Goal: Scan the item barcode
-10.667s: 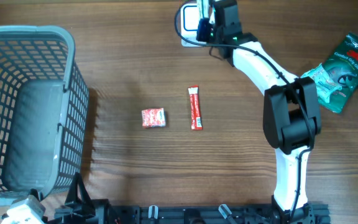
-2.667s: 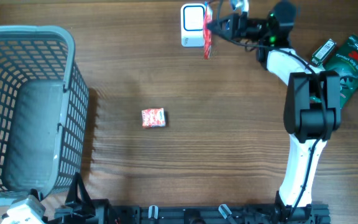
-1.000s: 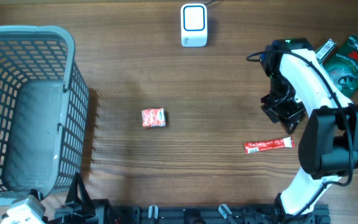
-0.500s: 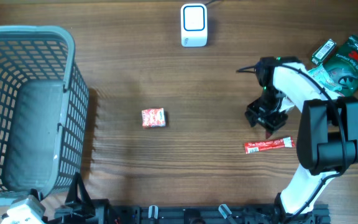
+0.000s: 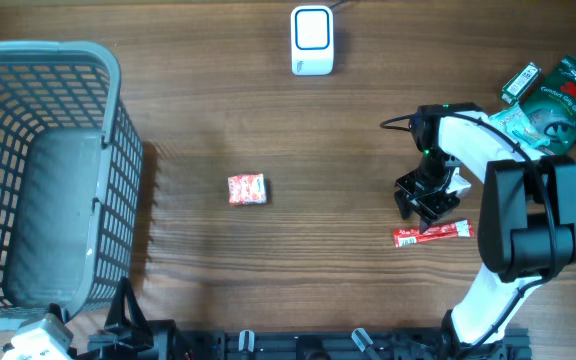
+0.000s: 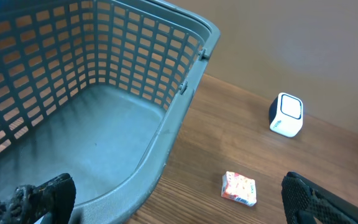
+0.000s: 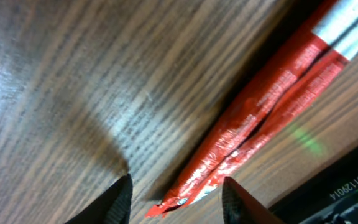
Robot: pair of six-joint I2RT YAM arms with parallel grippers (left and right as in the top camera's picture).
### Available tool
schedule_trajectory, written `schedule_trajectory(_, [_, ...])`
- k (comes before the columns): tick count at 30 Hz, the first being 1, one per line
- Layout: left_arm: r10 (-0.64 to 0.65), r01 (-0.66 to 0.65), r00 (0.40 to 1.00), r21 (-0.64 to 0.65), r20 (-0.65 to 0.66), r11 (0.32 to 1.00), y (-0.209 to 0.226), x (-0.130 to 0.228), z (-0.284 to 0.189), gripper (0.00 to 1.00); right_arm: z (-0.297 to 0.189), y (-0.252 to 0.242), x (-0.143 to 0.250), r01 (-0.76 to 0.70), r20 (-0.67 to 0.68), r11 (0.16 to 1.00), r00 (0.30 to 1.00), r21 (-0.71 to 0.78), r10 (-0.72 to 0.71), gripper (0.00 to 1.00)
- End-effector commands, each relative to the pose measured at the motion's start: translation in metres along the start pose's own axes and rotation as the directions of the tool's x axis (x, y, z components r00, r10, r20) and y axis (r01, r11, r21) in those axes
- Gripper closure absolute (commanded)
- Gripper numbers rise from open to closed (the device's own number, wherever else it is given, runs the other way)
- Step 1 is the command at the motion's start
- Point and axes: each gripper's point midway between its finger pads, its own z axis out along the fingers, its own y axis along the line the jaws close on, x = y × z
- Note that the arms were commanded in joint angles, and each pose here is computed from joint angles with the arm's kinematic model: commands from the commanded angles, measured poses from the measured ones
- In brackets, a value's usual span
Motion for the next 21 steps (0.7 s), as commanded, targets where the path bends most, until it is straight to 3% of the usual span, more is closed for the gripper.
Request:
schedule_trajectory(1, [-0.002, 0.002, 1.0, 0.013, 0.008, 1.0, -0.001, -0.001, -0.001, 0.0, 0.002, -0.012, -0.009, -0.042, 0.037, 0.998, 0.999, 0.052, 0.04, 0.47])
schedule_trajectory(6, [-0.002, 0.002, 1.0, 0.013, 0.008, 1.0, -0.001, -0.001, -0.001, 0.0, 0.002, -0.029, -0.027, -0.144, 0.152, 0.982, 0.98, 0.121, 0.125, 0.36])
schedule_trajectory(12, [-0.002, 0.002, 1.0, 0.013, 0.008, 1.0, -0.001, -0.001, -0.001, 0.0, 0.032, -0.028, -0.031, -0.17, 0.143, 0.982, 0.977, 0.076, 0.158, 0.38])
schedule_trajectory(14, [-0.002, 0.002, 1.0, 0.013, 0.007, 1.0, -0.001, -0.001, -0.001, 0.0, 0.041, -0.024, -0.027, -0.168, 0.115, 0.985, 0.98, 0.046, 0.162, 0.43])
schedule_trajectory(21, [-0.002, 0.002, 1.0, 0.013, 0.007, 1.0, -0.001, -0.001, -0.001, 0.0, 0.047, -0.017, -0.03, -0.179, 0.121, 0.984, 0.977, 0.009, 0.176, 0.47])
